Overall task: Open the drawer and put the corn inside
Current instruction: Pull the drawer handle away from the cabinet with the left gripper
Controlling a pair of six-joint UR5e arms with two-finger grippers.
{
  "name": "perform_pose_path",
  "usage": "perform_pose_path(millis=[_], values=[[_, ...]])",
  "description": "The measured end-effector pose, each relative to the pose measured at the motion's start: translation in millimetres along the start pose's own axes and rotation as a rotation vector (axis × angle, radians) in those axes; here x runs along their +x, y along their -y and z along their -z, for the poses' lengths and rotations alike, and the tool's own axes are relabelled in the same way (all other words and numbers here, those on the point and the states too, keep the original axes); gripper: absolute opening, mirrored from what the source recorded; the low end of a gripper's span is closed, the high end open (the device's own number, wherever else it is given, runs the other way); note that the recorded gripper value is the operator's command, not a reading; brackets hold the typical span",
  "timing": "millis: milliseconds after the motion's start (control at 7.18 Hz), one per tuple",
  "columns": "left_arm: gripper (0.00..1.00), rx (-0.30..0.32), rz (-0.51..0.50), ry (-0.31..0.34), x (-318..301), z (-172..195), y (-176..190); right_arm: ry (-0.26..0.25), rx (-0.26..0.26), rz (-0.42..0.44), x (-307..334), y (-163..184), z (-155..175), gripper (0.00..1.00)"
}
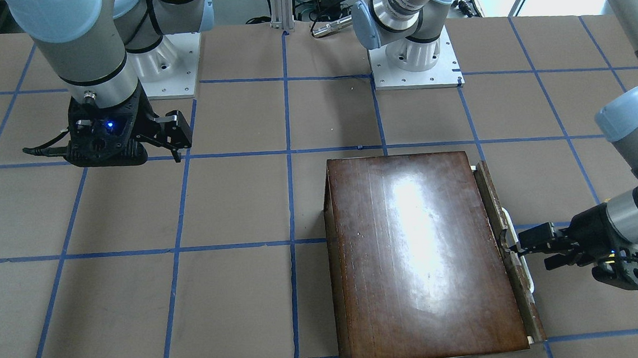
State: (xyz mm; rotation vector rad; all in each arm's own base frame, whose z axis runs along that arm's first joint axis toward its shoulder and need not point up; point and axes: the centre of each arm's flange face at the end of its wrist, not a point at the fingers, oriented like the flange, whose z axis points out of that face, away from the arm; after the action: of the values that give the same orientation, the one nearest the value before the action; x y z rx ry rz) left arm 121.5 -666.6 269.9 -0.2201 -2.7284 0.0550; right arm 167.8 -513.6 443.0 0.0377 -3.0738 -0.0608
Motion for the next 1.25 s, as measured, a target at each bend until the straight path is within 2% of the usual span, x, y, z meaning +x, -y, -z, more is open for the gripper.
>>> perform_pose_path(millis=[1253], values=[[1.00,0.023,0.009,0.011,-40,19,-15,0.000,0.000,0.000,0,0,0,1.00]])
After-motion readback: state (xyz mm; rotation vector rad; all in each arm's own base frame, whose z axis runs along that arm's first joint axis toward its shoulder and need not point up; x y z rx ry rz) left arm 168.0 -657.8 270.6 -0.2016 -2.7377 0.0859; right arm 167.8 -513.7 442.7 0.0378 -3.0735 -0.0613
